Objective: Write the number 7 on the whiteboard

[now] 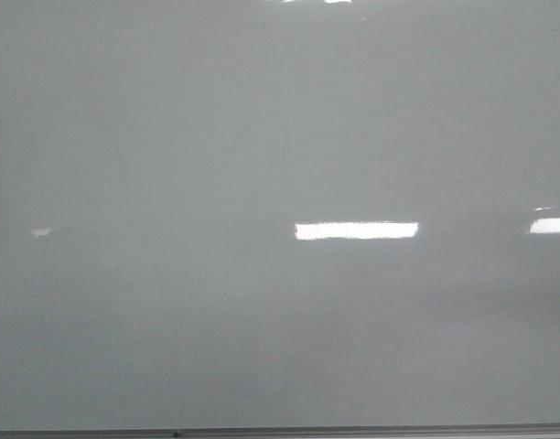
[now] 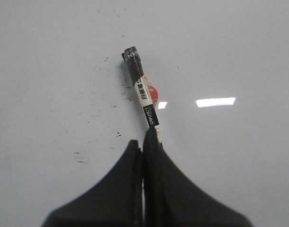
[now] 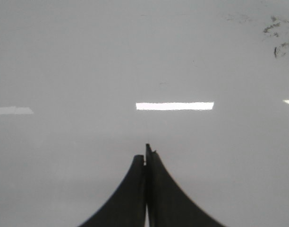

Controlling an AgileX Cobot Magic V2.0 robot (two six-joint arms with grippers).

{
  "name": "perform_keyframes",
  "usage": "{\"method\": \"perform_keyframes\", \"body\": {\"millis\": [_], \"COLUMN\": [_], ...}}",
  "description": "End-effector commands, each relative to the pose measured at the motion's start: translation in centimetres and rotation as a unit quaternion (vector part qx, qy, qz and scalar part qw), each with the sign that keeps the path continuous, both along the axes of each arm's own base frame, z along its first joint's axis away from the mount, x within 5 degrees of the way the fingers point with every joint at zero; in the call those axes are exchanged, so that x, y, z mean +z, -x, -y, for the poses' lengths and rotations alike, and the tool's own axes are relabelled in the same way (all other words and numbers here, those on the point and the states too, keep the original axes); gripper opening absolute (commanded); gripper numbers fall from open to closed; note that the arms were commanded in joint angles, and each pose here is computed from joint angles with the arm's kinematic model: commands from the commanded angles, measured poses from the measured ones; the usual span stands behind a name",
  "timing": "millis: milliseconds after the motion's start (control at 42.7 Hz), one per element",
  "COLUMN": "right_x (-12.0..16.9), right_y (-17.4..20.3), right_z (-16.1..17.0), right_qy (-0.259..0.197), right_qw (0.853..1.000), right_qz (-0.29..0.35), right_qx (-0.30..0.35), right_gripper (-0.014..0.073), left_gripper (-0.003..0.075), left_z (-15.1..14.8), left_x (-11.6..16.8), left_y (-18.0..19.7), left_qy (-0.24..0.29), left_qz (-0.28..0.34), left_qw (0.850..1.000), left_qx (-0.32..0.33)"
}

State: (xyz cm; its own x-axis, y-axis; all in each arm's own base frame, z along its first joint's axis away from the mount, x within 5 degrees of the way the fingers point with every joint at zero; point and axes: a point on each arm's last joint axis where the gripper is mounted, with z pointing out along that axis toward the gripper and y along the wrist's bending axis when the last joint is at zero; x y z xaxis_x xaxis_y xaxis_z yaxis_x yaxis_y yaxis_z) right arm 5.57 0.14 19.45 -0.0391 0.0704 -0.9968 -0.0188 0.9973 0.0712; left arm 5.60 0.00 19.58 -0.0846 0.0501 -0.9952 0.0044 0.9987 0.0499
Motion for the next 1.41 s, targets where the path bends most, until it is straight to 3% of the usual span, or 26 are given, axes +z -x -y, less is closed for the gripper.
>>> {"method": "perform_keyframes", "body": {"millis": [0,211,351,445,539,632,773,913,1101,1171,1241,1382], "right_x": [0.9,0.9,1.7,3.8,6.3,8.6,11.0,12.0,11.9,11.9,11.9,11.8], "right_y": [0.1,0.1,0.2,0.6,1.3,1.9,1.1,-0.8,-2.4,-2.4,-2.4,-2.4], "right_z": [0.0,0.0,0.1,0.1,0.0,0.0,-0.1,-0.2,-0.2,-0.2,-0.2,-0.2], "right_qy": [0.007,0.007,0.005,0.005,0.005,0.005,-0.001,-0.014,-0.015,-0.015,-0.015,-0.015], "right_qw": [0.999,0.999,0.997,0.995,0.994,0.996,1.000,1.000,1.000,1.000,1.000,1.000], "right_qz": [0.044,0.044,0.072,0.104,0.109,0.094,0.030,-0.005,-0.022,-0.024,-0.024,-0.024], "right_qx": [-0.002,-0.002,-0.004,-0.004,-0.002,0.001,0.007,0.010,0.008,0.008,0.008,0.008], "right_gripper": [-0.0070,-0.0070,-0.0070,-0.0070,-0.0069,-0.0069,-0.0066,-0.0066,-0.0067,-0.0055,0.0008,0.0269], "left_gripper": [-0.0020,-0.0020,-0.0020,-0.0021,-0.0020,-0.0020,-0.0020,-0.0020,-0.0016,0.0034,0.0145,0.0492], "left_z": [0.0,0.0,0.0,-0.1,-0.1,0.0,0.1,0.0,0.0,0.0,0.0,0.0], "left_x": [0.8,1.0,1.9,3.9,6.6,9.1,11.5,12.1,11.7,11.7,11.7,11.7], "left_y": [0.1,0.1,0.2,0.6,1.1,1.2,-0.5,-3.2,-5.0,-5.1,-5.1,-5.1], "left_qy": [0.000,0.009,0.034,0.064,0.066,0.061,0.034,0.004,0.003,0.003,0.003,0.004], "left_qz": [0.053,0.063,0.113,0.167,0.179,0.161,0.082,0.024,0.004,0.001,0.001,0.001], "left_qw": [0.999,0.998,0.993,0.984,0.982,0.985,0.996,1.000,1.000,1.000,1.000,1.000], "left_qx": [0.001,0.000,0.001,0.003,-0.002,-0.006,-0.005,0.000,0.001,0.001,0.001,0.001]}}
